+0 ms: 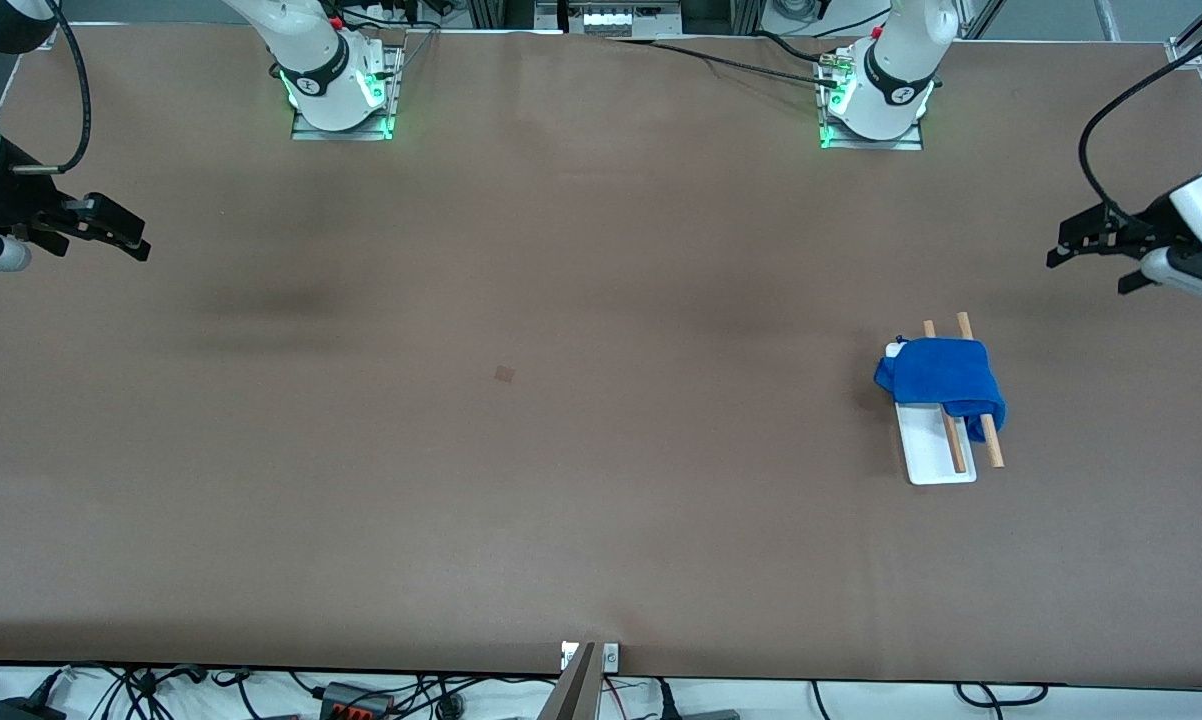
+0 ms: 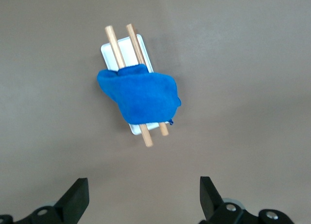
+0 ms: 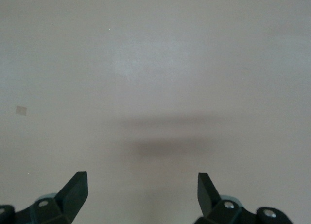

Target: Pass towel and hang on rack

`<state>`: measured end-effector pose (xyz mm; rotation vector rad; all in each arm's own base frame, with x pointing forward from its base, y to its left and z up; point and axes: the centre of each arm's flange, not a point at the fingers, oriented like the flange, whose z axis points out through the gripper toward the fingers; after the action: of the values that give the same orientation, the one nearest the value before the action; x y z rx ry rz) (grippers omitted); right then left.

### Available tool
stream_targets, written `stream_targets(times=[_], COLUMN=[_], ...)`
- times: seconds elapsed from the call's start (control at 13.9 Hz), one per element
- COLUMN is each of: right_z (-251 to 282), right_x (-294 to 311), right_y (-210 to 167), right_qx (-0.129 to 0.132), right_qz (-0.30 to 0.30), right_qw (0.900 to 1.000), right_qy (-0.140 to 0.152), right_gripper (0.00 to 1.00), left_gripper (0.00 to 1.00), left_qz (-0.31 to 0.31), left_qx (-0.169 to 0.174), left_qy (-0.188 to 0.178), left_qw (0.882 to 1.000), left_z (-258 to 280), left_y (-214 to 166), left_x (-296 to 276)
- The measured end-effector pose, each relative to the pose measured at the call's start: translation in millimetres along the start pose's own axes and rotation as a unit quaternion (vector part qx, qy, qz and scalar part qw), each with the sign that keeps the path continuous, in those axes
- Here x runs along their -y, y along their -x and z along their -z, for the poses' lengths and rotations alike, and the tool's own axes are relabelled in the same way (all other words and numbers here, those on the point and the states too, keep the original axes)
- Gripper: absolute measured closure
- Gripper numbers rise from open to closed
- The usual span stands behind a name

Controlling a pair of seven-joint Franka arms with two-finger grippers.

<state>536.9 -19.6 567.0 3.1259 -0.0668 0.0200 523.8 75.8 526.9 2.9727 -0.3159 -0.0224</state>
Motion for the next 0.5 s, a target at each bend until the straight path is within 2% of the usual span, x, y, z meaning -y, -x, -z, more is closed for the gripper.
stream_targets(times=[0.22, 0.36, 0.5], right_z=[0, 0, 0], right_x=[2, 0, -1], right_y=[0, 0, 0], right_qx=[0.000, 0.000, 0.000], right_qz=[0.002, 0.000, -0.002], right_qw=[1.000, 1.000, 1.000], right_qy=[0.000, 0.000, 0.001], right_gripper=[0.00, 0.00, 0.00], left_gripper=[0.00, 0.00, 0.00], left_qz=[0.052, 0.048, 0.046], left_qx=[-0.004, -0.009, 0.006], left_qy=[-0.022, -0.048, -0.056], left_qw=[0.998, 0.998, 0.997], left_z=[18, 33, 41], left_y=[6, 11, 21], left_x=[-17, -32, -43])
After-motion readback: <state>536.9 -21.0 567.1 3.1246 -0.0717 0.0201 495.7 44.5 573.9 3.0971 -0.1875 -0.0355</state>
